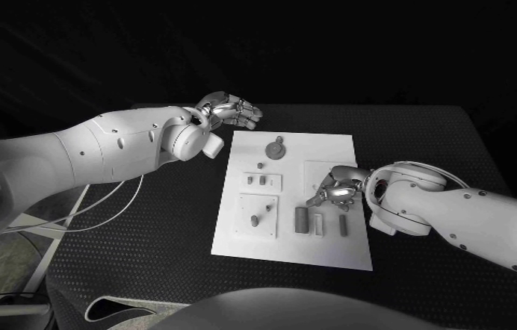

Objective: Assemble the parts on the task board

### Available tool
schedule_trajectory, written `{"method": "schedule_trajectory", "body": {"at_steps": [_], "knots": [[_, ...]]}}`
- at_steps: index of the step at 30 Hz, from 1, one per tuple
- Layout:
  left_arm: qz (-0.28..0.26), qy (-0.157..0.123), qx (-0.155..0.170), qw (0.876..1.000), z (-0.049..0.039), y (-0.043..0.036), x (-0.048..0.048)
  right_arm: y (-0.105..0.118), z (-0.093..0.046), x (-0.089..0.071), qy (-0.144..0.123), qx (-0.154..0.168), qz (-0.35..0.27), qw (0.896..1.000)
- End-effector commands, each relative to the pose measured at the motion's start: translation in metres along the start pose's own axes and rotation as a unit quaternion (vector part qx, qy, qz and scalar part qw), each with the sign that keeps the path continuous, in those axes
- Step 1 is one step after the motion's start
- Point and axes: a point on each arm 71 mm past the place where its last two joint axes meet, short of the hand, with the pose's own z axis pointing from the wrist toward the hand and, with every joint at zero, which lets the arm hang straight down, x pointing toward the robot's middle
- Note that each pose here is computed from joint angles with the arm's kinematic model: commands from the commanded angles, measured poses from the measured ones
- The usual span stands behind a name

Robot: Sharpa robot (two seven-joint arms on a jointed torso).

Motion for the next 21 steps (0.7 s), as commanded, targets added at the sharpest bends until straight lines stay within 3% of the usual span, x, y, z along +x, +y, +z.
{"method": "schedule_trajectory", "body": {"at_steps": [1, 14, 21], "knots": [[-0.001, 0.008, 0.005, 1.0, 0.0007, -0.0018, 0.0026, 0.007, 0.0, 0.002, -0.007, -0.008, -0.004, 1.0], [-0.001, 0.011, 0.003, 1.0, 0.0008, -0.0016, 0.0033, 0.017, 0.007, 0.014, 0.035, 0.025, -0.034, 0.998], [-0.002, 0.011, 0.003, 1.0, 0.0003, -0.0014, 0.0033, 0.016, 0.012, 0.018, 0.03, 0.036, -0.072, 0.996]]}}
